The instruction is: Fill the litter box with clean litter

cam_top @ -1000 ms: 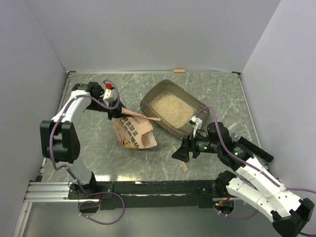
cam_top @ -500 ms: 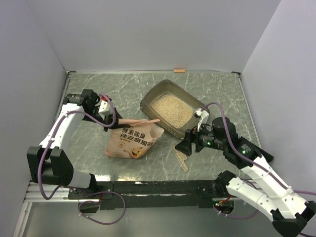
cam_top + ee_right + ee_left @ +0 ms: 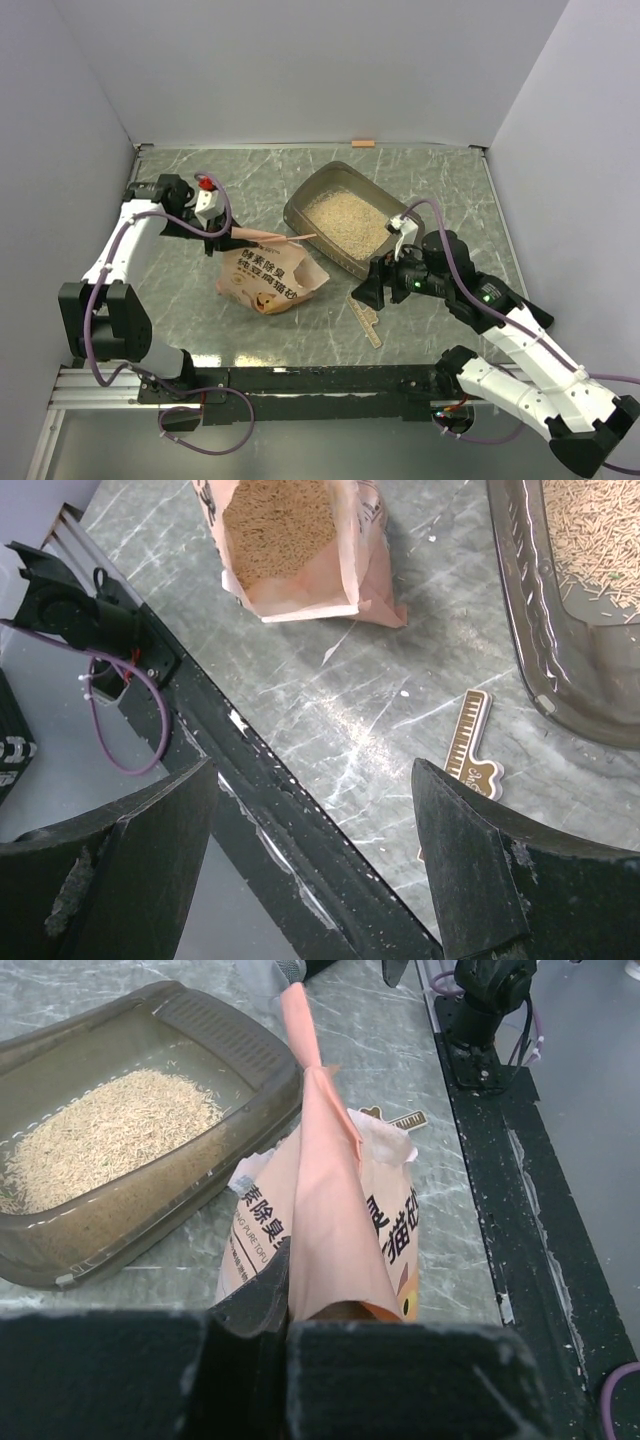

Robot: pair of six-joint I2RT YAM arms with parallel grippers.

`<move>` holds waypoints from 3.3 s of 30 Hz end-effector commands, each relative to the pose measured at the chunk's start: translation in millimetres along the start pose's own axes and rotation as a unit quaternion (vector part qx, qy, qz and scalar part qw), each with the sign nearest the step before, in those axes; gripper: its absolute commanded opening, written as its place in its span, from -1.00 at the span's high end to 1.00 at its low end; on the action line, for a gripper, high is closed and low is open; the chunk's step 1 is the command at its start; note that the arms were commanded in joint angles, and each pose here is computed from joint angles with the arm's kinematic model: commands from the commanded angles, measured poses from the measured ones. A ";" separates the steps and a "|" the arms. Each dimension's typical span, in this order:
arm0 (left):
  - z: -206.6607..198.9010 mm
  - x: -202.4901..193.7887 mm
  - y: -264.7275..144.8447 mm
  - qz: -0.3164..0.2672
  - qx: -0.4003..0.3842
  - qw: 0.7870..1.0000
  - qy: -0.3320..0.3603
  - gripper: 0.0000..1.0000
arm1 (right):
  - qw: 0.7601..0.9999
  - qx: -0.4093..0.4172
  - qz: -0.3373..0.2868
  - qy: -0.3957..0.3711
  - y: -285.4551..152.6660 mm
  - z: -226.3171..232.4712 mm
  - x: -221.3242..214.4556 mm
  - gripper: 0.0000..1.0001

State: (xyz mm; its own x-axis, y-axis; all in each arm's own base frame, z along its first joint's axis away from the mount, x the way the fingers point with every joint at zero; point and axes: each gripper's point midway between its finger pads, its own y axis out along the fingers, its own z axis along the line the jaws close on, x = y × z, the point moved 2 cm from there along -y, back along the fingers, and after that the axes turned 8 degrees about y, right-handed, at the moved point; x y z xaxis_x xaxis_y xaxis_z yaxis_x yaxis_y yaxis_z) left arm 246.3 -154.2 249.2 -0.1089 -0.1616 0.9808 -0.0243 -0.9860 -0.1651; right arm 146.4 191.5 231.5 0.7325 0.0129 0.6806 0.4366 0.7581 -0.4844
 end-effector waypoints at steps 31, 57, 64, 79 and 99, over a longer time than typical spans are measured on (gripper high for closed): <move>-5.7 56.6 34.3 0.042 0.198 0.978 0.050 0.98 | 1.000 -0.026 0.002 -0.004 35.4 -22.8 -1.4 -0.71; -92.3 33.6 38.2 -0.023 0.154 0.986 -0.064 0.99 | 0.920 0.088 -0.125 -0.361 37.5 -3.2 31.8 -0.83; -100.9 36.6 31.6 -0.049 0.178 0.982 -0.050 0.98 | 0.862 0.153 -0.058 -0.479 60.6 2.6 30.5 -0.83; -102.1 39.6 24.8 -0.053 0.206 0.976 -0.046 0.98 | 0.840 0.272 -0.052 -0.467 64.8 7.4 48.1 -0.80; -100.4 37.4 24.0 -0.050 0.213 0.974 -0.049 0.98 | 0.843 0.325 -0.040 -0.426 100.4 -9.1 45.1 -0.74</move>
State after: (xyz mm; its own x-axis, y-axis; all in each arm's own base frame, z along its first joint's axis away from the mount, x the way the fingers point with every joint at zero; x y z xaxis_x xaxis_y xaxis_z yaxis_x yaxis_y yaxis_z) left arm 144.3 -178.1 253.2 0.0184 -0.0831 0.9964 0.3966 -0.9142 -0.0836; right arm 222.0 249.5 183.1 0.0454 0.3069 0.9506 -0.0527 0.9510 -0.3045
